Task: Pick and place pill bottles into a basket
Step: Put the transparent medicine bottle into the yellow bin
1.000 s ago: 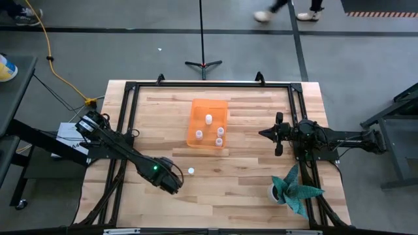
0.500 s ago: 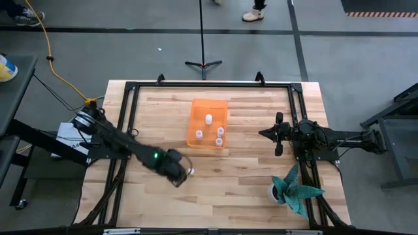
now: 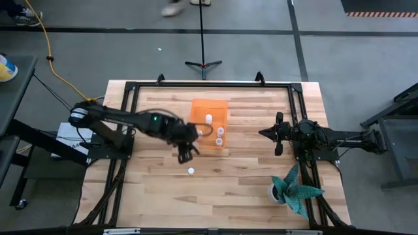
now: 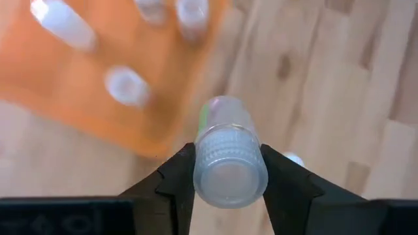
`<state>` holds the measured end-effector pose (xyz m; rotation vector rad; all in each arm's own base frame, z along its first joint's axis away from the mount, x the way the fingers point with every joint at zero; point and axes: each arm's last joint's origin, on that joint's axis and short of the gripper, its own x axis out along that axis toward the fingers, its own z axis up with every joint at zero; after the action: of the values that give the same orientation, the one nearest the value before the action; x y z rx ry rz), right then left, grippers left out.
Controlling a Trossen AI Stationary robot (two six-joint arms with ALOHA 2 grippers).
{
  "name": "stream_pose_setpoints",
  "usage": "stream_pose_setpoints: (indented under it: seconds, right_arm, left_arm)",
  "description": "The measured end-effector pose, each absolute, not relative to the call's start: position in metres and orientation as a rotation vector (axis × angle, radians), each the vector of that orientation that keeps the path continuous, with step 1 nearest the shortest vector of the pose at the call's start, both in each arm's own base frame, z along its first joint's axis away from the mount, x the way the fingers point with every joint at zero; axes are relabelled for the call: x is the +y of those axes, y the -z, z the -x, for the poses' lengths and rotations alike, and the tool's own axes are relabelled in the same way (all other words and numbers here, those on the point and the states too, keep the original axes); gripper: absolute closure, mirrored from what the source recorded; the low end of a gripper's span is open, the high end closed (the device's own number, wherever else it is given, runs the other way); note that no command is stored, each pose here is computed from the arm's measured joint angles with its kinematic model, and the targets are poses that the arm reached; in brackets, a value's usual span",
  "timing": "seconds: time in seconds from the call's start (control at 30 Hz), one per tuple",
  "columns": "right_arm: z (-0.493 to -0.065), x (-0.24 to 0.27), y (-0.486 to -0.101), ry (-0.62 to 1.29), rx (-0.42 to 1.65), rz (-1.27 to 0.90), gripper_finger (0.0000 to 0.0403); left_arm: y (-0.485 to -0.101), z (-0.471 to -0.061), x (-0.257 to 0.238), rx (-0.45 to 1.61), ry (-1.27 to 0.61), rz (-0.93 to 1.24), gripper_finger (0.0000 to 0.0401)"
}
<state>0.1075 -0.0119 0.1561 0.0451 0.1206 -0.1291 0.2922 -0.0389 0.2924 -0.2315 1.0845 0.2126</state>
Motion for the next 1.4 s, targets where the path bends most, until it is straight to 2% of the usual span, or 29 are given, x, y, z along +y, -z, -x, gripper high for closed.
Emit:
stream_pose_setpoints:
  seconds: [0.27,0.43,0.67,0.87,1.0,1.13,1.4]
  right_arm:
    - [-0.107,-0.013,-0.156,0.149,0.126,-0.025,0.0402]
    - [-0.107,-0.014,-0.155,0.197,0.128,-0.026,0.0402]
    - [-0.107,-0.014,-0.156,0.213,0.126,-0.027,0.0402]
    - [-0.107,-0.014,-0.156,0.214,0.122,-0.052,0.0402]
    - [-0.107,-0.014,-0.156,0.216,0.119,-0.074,0.0402]
    - [-0.107,-0.014,-0.156,0.219,0.120,-0.074,0.0402]
    - [-0.107,-0.015,-0.156,0.235,0.120,-0.073,0.0402]
  left_arm:
    - [-0.306,-0.302,0.013,1.038,-0.219,0.241,0.0229]
    - [-0.305,-0.301,0.041,1.041,-0.215,0.263,0.0218]
    - [-0.285,-0.309,0.079,1.093,-0.228,0.247,0.0229]
    - [-0.277,-0.303,0.109,1.123,-0.252,0.245,0.0216]
    - [-0.270,-0.304,0.124,1.130,-0.270,0.253,0.0223]
    - [-0.253,-0.309,0.135,1.177,-0.255,0.254,0.0229]
    - [-0.230,-0.320,0.138,1.228,-0.170,0.227,0.0208]
